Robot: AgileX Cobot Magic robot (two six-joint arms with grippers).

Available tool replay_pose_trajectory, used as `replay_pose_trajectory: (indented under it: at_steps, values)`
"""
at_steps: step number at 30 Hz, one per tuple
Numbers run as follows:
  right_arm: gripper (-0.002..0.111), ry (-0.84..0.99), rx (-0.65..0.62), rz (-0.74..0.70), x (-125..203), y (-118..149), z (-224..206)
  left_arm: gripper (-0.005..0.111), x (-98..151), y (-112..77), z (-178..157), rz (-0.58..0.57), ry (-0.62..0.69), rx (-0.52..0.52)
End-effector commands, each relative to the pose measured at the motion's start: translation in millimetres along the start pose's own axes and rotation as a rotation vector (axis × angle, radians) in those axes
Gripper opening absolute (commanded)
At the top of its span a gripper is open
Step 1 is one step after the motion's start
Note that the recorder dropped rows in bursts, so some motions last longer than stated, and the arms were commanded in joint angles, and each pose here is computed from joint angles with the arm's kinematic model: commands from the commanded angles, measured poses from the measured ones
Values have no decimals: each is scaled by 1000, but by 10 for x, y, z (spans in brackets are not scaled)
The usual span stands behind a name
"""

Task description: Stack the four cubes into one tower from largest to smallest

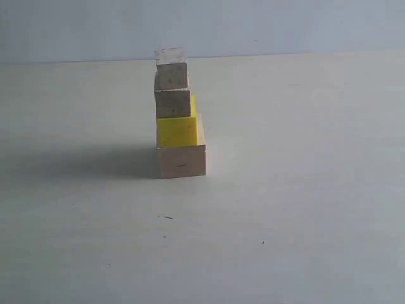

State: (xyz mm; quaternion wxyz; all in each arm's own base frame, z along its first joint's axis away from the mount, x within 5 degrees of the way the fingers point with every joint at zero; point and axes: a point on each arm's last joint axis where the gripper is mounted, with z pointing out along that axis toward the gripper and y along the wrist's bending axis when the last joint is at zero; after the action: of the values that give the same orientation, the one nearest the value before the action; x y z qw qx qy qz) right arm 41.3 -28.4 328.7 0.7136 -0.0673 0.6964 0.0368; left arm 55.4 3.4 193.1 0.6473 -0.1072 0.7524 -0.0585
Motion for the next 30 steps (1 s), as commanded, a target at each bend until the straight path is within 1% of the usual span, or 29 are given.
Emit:
replay_pose_trajectory:
  at_steps: [1,5,7,30]
  values:
    - [0,-10,-11,0,3,7,-4,0,92,11,-1,26,83,2]
    - [0,-10,-11,0,3,7,-4,0,99,14,-1,72,92,7]
    - [0,-10,-11,0,3,7,-4,0,127,25,-4,91,124,-3]
    - [0,-10,-11,0,3,7,-4,0,128,26,-4,89,124,-4]
